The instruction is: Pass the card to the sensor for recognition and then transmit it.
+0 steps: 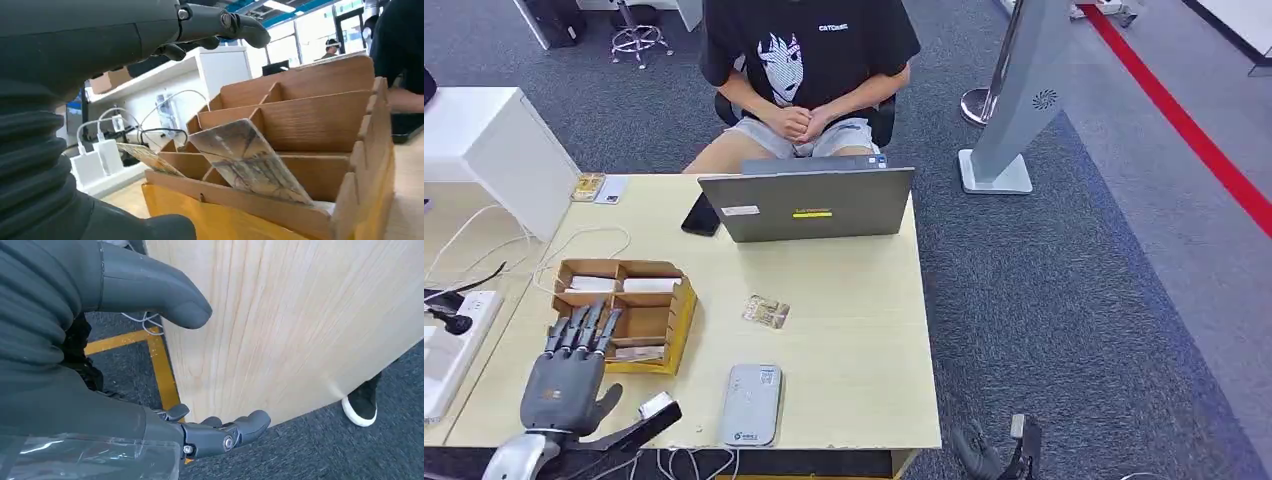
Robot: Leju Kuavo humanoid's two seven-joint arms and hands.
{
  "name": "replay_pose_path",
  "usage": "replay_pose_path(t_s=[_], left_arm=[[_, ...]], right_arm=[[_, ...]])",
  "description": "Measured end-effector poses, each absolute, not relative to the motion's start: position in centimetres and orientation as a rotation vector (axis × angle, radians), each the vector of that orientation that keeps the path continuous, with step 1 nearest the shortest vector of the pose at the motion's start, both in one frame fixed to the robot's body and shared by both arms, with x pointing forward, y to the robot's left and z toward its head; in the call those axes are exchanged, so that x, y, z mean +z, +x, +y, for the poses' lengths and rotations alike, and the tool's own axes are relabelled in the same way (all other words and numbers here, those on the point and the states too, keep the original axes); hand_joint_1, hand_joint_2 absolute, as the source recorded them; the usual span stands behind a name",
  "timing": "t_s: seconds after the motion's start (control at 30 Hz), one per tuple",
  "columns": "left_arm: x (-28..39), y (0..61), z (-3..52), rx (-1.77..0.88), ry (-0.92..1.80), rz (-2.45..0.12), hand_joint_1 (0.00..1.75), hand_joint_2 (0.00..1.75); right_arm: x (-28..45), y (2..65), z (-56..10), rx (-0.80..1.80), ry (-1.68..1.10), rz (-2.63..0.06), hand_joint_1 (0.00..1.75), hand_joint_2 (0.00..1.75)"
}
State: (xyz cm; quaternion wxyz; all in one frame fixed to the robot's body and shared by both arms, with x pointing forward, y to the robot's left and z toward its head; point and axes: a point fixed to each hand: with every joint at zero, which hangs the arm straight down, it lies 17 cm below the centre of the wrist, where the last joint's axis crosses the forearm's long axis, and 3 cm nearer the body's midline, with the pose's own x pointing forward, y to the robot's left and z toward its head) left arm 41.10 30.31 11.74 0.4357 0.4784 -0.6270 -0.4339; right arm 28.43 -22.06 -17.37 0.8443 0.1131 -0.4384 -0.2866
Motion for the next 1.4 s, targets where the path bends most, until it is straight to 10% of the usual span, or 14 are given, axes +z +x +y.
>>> replay_pose_path(t_s=[0.43, 0.47, 0.5, 1.4], left_arm=[[11.8, 41.4, 29.2, -1.064, 1.168, -1.566, 0.0, 1.75], [11.8, 41.4, 29.2, -1.064, 1.168, -1.566, 1.05, 1.75], [11.8, 41.4, 29.2, -1.064, 1.168, -1.566, 1.75, 1.75], [10.8, 41.5, 29.6, -1.091, 1.143, -1.516, 1.75, 1.75]], right_arm=[[-17.3, 28.5, -22.0, -0.605, 0.24, -0.927, 0.0, 1.75], [-17.3, 28.5, -22.0, -0.605, 0.24, -0.926, 0.0, 1.75], [-17.3, 28.5, -22.0, -0.605, 0.24, -0.927, 0.0, 1.75], [-17.2, 28.6, -22.1, -0.602, 0.237, -0.935, 0.0, 1.75]])
